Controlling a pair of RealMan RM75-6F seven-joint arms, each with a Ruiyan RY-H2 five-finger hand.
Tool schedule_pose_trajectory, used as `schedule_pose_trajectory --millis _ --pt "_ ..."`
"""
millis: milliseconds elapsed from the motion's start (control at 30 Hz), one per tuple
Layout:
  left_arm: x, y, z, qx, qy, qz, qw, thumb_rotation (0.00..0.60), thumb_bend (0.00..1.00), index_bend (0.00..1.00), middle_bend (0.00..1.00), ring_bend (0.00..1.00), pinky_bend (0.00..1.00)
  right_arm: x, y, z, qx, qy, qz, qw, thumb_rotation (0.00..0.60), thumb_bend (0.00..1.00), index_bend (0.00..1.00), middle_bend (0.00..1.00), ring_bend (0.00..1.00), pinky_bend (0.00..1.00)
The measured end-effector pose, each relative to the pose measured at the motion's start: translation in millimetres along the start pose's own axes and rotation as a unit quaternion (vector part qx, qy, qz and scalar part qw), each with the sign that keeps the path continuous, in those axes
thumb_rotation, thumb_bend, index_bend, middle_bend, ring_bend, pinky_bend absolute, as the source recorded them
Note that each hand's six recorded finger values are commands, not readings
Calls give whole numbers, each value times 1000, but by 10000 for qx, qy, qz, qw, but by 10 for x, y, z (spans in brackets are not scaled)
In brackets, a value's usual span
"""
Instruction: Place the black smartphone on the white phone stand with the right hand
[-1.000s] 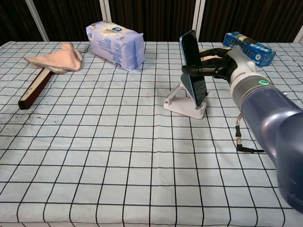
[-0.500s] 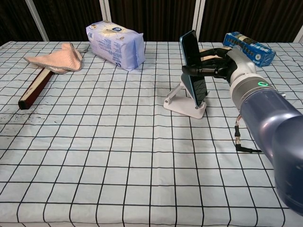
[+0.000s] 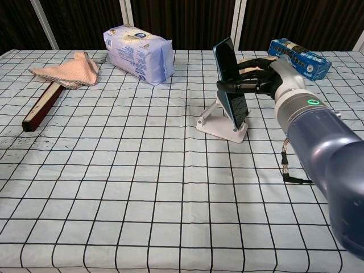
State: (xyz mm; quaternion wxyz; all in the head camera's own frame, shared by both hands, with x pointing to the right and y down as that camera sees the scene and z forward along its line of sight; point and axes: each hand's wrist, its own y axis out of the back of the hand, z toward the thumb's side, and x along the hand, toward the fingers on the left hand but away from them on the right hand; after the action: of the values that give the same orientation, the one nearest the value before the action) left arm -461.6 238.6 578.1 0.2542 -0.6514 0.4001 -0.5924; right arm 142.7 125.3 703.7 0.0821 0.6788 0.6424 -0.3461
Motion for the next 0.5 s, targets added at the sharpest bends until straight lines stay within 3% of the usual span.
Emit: schedule_pose_trajectory --millis 500 --pt "-2 2 -2 -16 9 -7 10000 600 0 0 0 0 0 -21 -40 -20 243 40 96 9997 600 378 458 294 248 137"
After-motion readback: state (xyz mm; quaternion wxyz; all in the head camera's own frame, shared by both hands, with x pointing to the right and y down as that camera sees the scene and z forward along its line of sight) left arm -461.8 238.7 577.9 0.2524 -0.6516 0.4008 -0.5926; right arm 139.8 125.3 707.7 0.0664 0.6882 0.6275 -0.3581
